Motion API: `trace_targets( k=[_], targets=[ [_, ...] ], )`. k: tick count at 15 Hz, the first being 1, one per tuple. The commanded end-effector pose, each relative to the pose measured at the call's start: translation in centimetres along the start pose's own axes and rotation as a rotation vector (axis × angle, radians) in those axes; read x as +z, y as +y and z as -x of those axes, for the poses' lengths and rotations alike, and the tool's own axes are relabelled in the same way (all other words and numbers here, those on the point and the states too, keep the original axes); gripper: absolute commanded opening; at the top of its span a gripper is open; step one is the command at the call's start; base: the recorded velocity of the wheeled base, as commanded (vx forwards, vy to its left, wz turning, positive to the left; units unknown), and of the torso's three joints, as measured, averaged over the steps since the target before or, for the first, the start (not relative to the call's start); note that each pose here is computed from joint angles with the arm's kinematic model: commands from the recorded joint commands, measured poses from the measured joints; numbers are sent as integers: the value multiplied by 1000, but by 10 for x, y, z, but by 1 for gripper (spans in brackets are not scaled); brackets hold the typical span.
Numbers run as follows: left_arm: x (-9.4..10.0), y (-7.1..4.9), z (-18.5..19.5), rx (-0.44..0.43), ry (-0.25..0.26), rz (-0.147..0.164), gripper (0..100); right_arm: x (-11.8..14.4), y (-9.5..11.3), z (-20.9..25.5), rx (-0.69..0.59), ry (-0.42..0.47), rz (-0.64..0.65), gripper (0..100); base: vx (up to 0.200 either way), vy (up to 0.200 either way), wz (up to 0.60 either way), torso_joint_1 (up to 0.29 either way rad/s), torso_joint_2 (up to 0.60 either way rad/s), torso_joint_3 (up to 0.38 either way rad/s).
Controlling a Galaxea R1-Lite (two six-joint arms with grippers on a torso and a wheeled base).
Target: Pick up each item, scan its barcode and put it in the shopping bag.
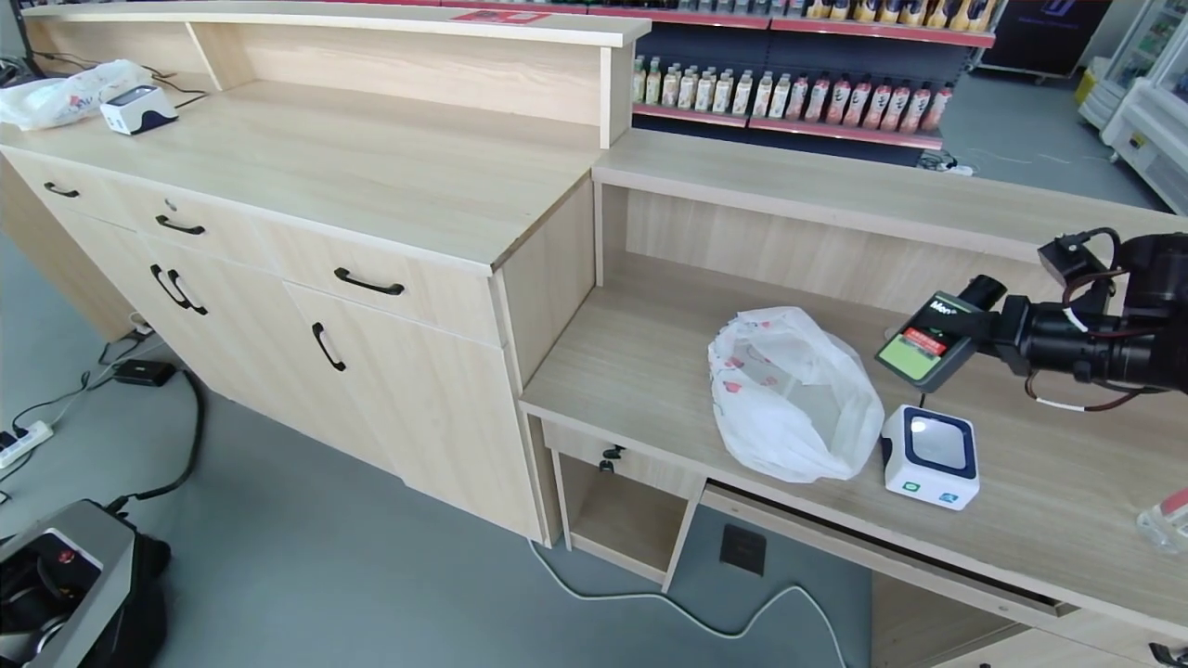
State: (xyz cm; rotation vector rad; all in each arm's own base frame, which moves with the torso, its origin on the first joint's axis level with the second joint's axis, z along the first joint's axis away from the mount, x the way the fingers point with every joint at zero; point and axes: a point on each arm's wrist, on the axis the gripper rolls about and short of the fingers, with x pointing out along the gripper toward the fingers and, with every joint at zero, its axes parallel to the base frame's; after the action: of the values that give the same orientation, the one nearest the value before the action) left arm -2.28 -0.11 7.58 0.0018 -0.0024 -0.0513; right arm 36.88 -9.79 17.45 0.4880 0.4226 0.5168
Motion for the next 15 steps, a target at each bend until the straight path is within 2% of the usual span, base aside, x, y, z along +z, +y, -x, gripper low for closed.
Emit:
trace_targets(
  k=[1, 4, 10, 15],
  targets=[
    [0, 0, 0, 1, -1, 0, 100, -10, -24, 0, -11, 20, -17, 0, 0, 0, 0, 0, 0, 0],
    [0, 0, 0, 1, -1, 0, 100, -20, -49, 7, 40, 41, 42, 0, 0, 0, 0, 0, 0, 0],
    [0, 0, 0, -1, -2, 0, 100, -38, -79, 25, 103, 52, 40, 0, 0, 0, 0, 0, 0, 0],
    [0, 0, 0, -1, -1, 0, 100, -41, -101, 28, 71, 39, 46, 0, 0, 0, 0, 0, 0, 0]
  ],
)
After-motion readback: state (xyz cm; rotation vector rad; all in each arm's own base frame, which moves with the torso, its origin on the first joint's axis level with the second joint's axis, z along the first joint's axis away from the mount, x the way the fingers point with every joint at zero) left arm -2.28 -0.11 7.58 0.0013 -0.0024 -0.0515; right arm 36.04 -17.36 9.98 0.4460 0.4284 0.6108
